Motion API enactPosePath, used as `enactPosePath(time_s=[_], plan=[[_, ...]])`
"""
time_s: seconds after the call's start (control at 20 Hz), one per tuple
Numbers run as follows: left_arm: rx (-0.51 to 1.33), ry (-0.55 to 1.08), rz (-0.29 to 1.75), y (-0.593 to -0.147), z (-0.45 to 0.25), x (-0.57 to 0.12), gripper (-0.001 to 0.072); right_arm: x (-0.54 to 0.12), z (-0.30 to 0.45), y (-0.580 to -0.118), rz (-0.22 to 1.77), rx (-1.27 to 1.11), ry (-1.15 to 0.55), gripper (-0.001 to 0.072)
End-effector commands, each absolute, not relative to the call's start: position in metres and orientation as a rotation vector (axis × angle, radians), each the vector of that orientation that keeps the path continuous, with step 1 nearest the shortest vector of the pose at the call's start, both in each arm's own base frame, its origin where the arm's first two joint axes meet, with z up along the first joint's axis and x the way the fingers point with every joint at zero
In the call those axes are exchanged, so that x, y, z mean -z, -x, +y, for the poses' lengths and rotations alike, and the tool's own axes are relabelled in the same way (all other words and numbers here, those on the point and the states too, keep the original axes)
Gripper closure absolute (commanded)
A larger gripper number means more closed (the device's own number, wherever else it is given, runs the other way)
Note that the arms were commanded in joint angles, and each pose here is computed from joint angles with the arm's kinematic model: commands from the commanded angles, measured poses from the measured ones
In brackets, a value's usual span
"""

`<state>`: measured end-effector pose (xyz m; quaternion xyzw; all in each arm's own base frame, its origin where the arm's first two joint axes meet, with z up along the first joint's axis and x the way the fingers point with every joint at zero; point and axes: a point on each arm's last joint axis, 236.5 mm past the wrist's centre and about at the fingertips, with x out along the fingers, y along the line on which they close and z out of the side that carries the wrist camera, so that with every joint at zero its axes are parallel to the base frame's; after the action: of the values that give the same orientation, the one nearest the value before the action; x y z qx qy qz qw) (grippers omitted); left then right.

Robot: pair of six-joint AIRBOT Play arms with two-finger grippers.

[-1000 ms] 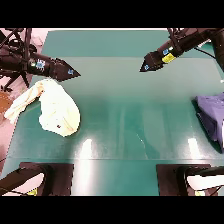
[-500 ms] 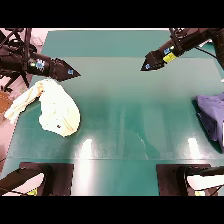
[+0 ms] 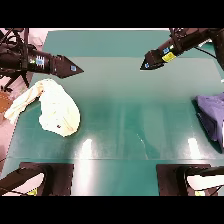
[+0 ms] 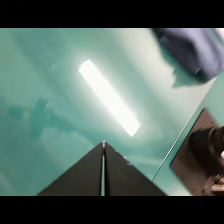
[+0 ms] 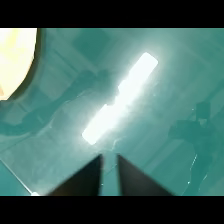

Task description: Fold the shirts.

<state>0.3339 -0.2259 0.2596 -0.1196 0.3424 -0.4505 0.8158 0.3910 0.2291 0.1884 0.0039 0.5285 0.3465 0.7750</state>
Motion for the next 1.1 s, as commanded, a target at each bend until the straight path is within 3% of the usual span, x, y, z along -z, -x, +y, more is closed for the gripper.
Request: enactPosePath(time_s=[0.0, 0.25, 0.4, 0.6, 0.7, 0.75, 0.8, 0.85, 0.9, 1.05], plan=[[0.967, 0.305, 0.677, -0.34, -0.23, -0.274, 0.0684, -0.18, 0.234, -0.386, 1.22, -0.692, -0.128, 0.0135], [0.925, 0.212, 0.745, -0.338, -0.219, -0.251, 0.0684, -0.135, 0.278, -0.36, 1.383, -0.83, -0.364, 0.0128], [0.665, 0.018, 0.899, -0.352, -0.161, -0.197, 0.0684, -0.099, 0.315, -0.345, 1.439, -0.881, -0.529, 0.0412], [0.284, -0.318, 1.067, -0.356, -0.05, -0.157, 0.0684, -0.047, 0.36, -0.312, 1.503, -0.854, -0.618, 0.0435], [0.18, -0.402, 1.087, -0.357, -0.02, -0.157, 0.0684, -0.023, 0.376, -0.294, 1.537, -0.813, -0.631, 0.064], [0.165, -0.415, 1.083, -0.359, -0.016, -0.158, 0.0684, -0.012, 0.384, -0.282, 1.559, -0.79, -0.632, 0.0638], [0.164, -0.412, 1.076, -0.36, -0.017, -0.159, 0.0684, -0.003, 0.39, -0.274, 1.564, -0.785, -0.621, 0.0589], [0.151, -0.392, 1.067, -0.362, -0.017, -0.16, 0.0684, 0.003, 0.397, -0.267, 1.571, -0.768, -0.628, 0.0262], [0.142, -0.376, 1.062, -0.363, -0.017, -0.16, 0.0684, 0.006, 0.406, -0.261, 1.57, -0.763, -0.651, -0.0006], [0.14, -0.363, 1.058, -0.364, -0.019, -0.161, 0.0684, 0.012, 0.435, -0.243, 1.621, -0.786, -0.706, 0.0001]])
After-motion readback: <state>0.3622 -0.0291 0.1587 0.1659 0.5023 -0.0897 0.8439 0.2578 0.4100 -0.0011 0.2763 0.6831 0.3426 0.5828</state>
